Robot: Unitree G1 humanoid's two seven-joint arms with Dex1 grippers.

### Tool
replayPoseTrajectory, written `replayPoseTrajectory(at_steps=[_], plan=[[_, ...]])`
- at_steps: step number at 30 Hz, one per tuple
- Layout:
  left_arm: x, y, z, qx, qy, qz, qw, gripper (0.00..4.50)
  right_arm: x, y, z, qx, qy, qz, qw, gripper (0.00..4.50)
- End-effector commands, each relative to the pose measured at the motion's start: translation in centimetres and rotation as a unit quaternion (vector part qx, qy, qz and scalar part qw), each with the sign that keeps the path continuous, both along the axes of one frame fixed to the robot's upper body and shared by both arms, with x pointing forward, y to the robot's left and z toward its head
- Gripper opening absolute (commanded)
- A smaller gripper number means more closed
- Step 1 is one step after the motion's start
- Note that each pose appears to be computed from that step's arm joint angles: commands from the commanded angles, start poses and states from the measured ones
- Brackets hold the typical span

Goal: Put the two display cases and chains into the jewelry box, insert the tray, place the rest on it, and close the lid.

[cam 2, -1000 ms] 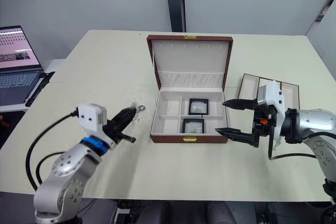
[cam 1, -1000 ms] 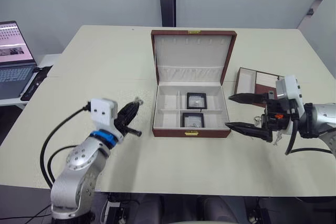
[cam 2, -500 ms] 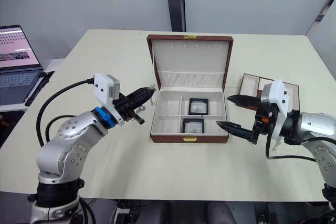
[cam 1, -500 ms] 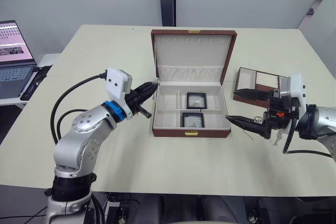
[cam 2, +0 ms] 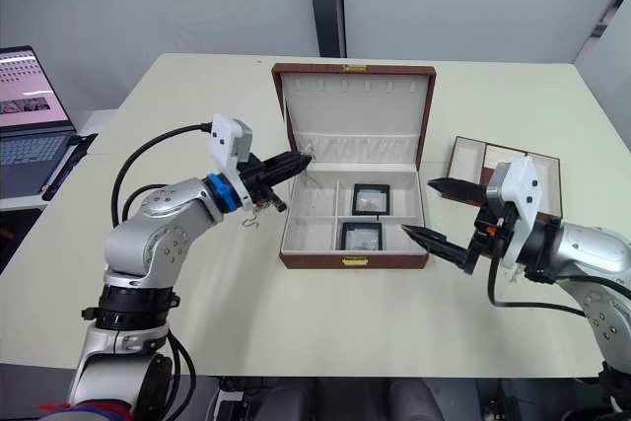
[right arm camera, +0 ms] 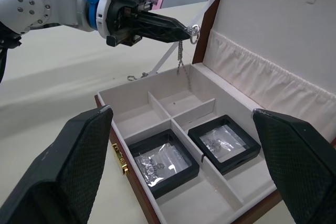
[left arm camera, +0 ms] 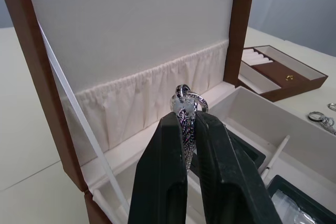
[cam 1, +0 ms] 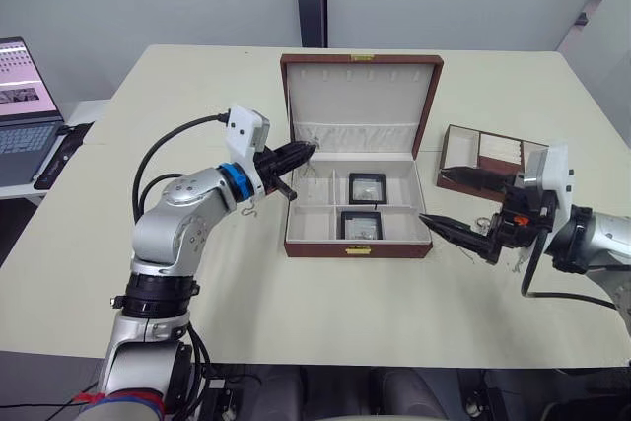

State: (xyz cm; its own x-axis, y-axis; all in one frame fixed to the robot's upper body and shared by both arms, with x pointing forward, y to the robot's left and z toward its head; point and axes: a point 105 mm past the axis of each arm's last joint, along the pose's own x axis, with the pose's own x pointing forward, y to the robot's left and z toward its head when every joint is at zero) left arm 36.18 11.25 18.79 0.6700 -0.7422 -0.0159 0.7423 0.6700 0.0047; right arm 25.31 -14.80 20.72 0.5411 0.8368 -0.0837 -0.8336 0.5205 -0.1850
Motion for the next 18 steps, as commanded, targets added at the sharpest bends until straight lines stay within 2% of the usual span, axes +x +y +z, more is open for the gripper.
replayPoseTrajectory(at_steps=[1, 7, 18], plan=[[-0.2, -0.5, 0.8, 0.006, -0.024, -0.018, 1.000, 0.05, -0.5, 0.3, 1.2, 0.002, -0.033, 0.003, 0.999, 4.50], [-0.6, -0.2, -1.3, 0.017, 0.010, -0.020, 1.000, 0.05, -0.9, 0.3, 0.8, 0.003, -0.026, -0.003, 1.000, 4.50], [-0.4, 0.0, -2.1, 0.014, 0.021, -0.013, 1.000, 0.05, -1.0, 0.2, 0.7, 0.004, -0.023, -0.006, 1.000, 4.50]])
